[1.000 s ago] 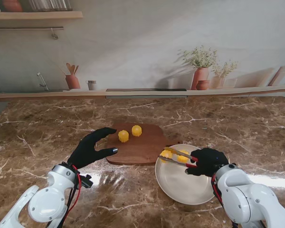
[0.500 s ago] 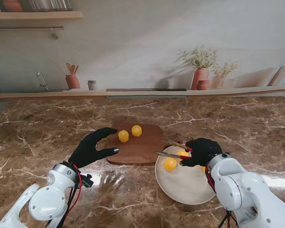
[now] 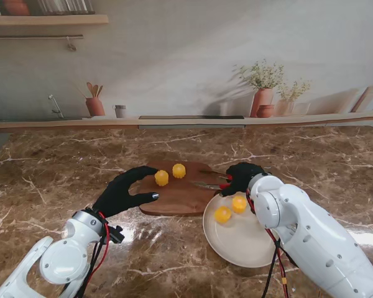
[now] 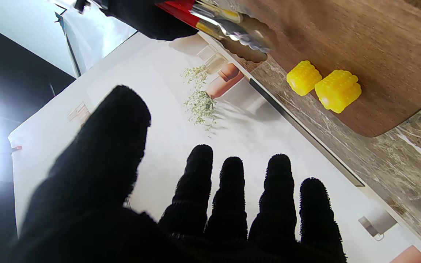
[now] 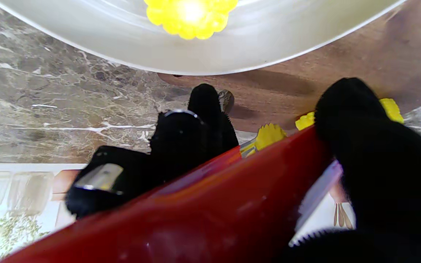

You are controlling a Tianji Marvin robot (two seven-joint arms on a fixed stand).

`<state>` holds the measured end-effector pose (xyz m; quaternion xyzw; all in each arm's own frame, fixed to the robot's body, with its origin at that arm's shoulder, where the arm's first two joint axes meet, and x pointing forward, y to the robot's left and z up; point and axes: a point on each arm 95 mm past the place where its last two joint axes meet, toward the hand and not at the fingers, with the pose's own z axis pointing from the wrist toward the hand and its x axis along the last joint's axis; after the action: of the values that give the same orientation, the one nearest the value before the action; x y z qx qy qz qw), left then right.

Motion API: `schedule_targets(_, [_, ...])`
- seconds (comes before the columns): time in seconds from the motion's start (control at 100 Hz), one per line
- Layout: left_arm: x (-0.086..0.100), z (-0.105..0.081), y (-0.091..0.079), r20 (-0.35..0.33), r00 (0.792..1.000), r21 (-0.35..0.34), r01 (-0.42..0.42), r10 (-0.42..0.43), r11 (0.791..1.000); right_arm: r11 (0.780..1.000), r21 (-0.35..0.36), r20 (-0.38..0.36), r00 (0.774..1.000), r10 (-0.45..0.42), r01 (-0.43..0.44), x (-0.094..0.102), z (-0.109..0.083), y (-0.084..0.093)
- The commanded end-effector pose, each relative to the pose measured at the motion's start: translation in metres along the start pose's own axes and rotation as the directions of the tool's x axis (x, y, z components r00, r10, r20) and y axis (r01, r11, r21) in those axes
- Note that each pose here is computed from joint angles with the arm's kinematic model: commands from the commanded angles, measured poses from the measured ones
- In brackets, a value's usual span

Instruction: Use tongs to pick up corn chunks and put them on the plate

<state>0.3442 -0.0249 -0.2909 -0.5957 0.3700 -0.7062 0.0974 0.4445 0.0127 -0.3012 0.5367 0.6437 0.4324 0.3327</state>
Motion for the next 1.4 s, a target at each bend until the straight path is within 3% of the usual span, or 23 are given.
schedule_targets(0.0, [0.0,-0.001,0.001,0.004,1.0,-0.004,-0.002,0.002,1.0,1.0,0.016,0.011,1.0,0.014,-0.014,0.001,0.006,0.001])
schedule_targets(0.51, [-0.007,-0.009,-0.002,0.026,1.0,0.006,0.001,-0.001,1.0,1.0,0.012,0.051,0.998,-0.027,0.026,0.015,0.039,0.005])
schedule_targets(1.05, [-0.007,-0.014,-0.004,0.041,0.999,0.008,-0.004,0.003,1.0,0.998,0.046,-0.003,0.999,-0.035,0.035,0.034,0.062,0.007])
schedule_targets(1.39, [-0.007,-0.017,-0.004,0.05,0.999,0.013,-0.003,0.002,1.0,0.994,0.1,-0.032,0.999,-0.035,0.038,0.039,0.063,-0.001])
